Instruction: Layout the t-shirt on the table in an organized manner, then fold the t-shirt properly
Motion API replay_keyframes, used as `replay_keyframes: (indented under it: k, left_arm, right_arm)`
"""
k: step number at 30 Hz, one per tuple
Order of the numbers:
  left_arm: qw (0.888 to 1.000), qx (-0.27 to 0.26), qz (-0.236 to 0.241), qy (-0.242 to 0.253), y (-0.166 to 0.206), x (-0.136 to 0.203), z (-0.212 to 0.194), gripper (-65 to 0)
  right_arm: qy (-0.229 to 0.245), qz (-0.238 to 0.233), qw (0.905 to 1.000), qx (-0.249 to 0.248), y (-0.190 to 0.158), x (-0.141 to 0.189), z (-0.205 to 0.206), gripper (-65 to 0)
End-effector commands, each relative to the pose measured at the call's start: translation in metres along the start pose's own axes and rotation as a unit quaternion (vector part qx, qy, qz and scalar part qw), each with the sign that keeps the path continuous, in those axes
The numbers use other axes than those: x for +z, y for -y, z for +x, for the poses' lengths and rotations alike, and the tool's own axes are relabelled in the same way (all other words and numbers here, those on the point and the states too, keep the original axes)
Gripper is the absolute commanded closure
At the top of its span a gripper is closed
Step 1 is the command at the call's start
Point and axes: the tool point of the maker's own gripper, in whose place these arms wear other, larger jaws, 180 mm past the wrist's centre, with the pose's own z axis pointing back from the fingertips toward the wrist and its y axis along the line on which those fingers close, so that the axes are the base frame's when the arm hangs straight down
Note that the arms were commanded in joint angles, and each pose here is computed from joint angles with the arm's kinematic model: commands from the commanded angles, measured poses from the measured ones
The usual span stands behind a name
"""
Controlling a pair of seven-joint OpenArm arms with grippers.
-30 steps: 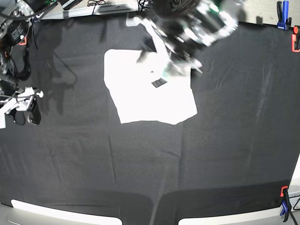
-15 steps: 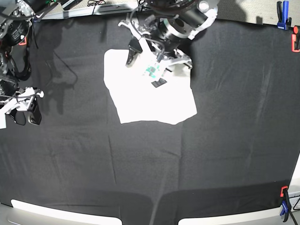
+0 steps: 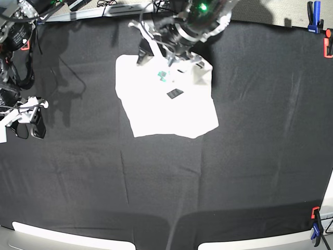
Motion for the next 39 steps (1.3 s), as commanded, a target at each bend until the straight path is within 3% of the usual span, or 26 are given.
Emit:
replay_keyframes:
  k: [1,10,23,27,32,39]
  left_arm:
    - [1.000,0.004,0.000,0.027,0.002,0.002,0.015,-23.4]
    - [1.000,0.003,0.005,0.007,-0.001,-0.006,-0.002,-23.3]
    - [1.000,-0.006,0.007,0.021,-0.005,-0.009,0.009,-23.2]
    - [0.999,-0.015,0.010,0.031,-0.010,-0.012,0.020,-16.7]
    - [1.000,-0.015,0.010,0.010,-0.010,-0.012,0.012,0.0]
    - [0.993,-0.081,0.074,-0.035,-0.034,-0.010,-0.001,0.0]
  right_arm:
    - [0.031,0.000,0.9994,0.014,0.001,0.004,0.018,-30.1]
    - [0.031,0.000,0.9994,0.014,0.001,0.004,0.018,-30.1]
    - [0.031,0.000,0.9994,0.014,0.001,0.004,0.018,-30.1]
    - [0.031,0.000,0.9994,0.014,0.001,0.004,0.018,-30.1]
    - [0.031,0.000,0.9994,0.014,0.001,0.004,0.018,-30.1]
    - [0.031,0.000,0.9994,0.014,0.001,0.004,0.018,-30.1]
